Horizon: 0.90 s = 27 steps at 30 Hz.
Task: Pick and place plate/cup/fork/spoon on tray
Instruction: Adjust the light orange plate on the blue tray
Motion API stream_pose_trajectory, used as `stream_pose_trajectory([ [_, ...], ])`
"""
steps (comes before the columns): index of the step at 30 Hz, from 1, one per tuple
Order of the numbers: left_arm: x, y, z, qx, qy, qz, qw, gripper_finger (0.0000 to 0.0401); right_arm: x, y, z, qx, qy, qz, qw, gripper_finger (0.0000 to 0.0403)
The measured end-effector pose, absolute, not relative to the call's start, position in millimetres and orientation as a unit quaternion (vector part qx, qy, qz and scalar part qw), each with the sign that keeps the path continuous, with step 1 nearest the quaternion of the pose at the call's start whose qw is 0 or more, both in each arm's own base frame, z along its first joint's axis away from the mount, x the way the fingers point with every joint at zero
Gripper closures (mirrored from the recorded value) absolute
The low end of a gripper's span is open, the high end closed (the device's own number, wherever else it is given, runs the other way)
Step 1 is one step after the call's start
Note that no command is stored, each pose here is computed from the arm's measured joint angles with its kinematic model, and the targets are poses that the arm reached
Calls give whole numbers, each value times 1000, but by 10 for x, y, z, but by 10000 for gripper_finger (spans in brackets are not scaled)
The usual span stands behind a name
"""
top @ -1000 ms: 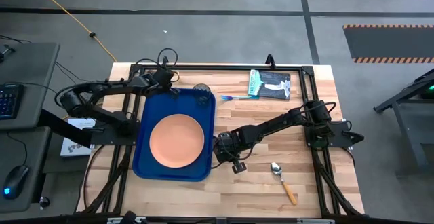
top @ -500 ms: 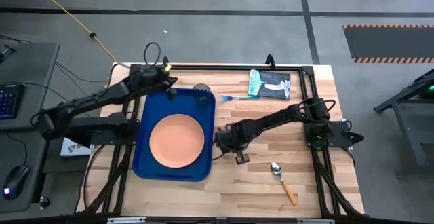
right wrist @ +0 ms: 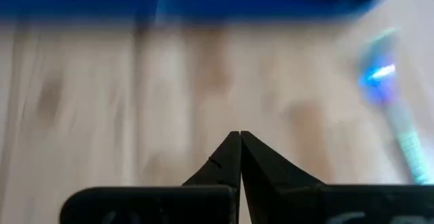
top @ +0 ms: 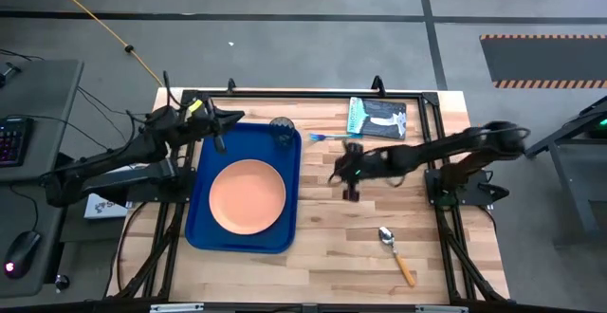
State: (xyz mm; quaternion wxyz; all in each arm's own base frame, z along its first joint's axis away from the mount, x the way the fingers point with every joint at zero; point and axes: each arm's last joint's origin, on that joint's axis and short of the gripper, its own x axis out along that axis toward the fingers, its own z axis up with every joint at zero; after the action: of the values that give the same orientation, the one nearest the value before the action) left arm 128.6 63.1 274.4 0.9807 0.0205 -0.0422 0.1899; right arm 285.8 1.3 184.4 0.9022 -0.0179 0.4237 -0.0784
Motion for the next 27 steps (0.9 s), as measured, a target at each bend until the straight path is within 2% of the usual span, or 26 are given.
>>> stream_pose_trajectory([
  [3,1263,623,2760,22,-48,192,980,401,2806,-137,1940,35,302,-89,948,403],
  [7,1264,624,2758,26,-46,192,980,401,2920,-52,1899,59,239,0,969,403],
  [15,1264,624,2757,31,-45,193,980,401,3696,527,1670,-66,286,128,947,403],
  [19,1264,624,2756,29,-45,192,980,401,4043,706,1595,-95,305,186,929,403],
  [27,1265,624,2753,28,-43,192,980,401,4416,891,1574,-108,311,209,921,403],
])
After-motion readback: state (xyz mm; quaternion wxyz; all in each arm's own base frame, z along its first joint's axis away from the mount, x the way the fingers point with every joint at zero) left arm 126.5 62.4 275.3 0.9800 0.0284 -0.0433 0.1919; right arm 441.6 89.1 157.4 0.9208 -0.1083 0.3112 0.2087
